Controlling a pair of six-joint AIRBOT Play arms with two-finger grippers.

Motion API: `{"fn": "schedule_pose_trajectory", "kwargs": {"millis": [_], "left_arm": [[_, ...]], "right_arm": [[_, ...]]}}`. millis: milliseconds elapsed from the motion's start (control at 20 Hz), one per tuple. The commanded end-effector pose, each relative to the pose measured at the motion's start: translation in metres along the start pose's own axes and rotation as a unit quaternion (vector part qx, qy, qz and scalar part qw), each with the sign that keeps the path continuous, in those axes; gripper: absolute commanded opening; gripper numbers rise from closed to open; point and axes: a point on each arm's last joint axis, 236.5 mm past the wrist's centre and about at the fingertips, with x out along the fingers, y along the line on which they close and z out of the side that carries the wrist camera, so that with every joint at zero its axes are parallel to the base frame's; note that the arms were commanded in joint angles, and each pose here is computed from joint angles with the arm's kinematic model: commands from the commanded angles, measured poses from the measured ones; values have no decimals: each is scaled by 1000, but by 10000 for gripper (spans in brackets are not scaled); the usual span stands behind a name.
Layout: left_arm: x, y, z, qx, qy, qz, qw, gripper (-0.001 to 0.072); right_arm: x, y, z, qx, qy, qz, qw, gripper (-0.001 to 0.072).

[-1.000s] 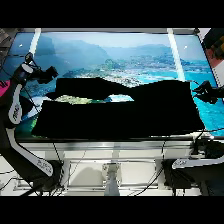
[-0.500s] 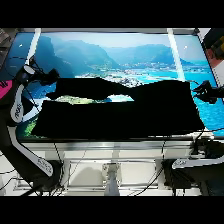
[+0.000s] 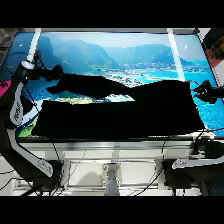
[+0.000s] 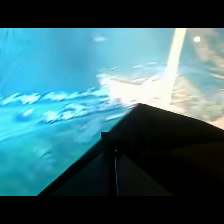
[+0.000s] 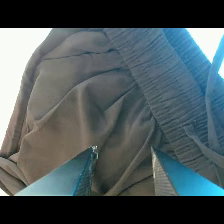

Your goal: Fold the clothes and pants, and hang the long-sleeved shirts on hangers.

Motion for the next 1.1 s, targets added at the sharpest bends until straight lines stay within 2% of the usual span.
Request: {"fn": "schedule_pose_trajectory", "kwargs": {"millis": [0,200,600,800,900,950,1050], "left_arm": [[-33,-58,57,62,-102,-25,993,0],[-74,-105,122,92,-216,-40,971,1],[-110,-138,123,215,-201,-93,951,0],[-155,-124,151,141,-249,-162,944,0],[-157,-113,129,153,-198,-179,951,0],[-154,-106,102,172,-141,-187,957,0],[-149,-66,33,215,12,-155,964,-1]], "right_arm": [[0,1,0,0,0,0,1000,402],[0,1,0,0,0,0,1000,402],[-1,-1,21,30,-43,-2,999,403],[-2,7,29,43,-60,16,997,402],[-2,9,29,45,-61,21,997,402],[-2,9,29,45,-60,21,997,402],[-2,10,28,49,-57,22,997,403]]}}
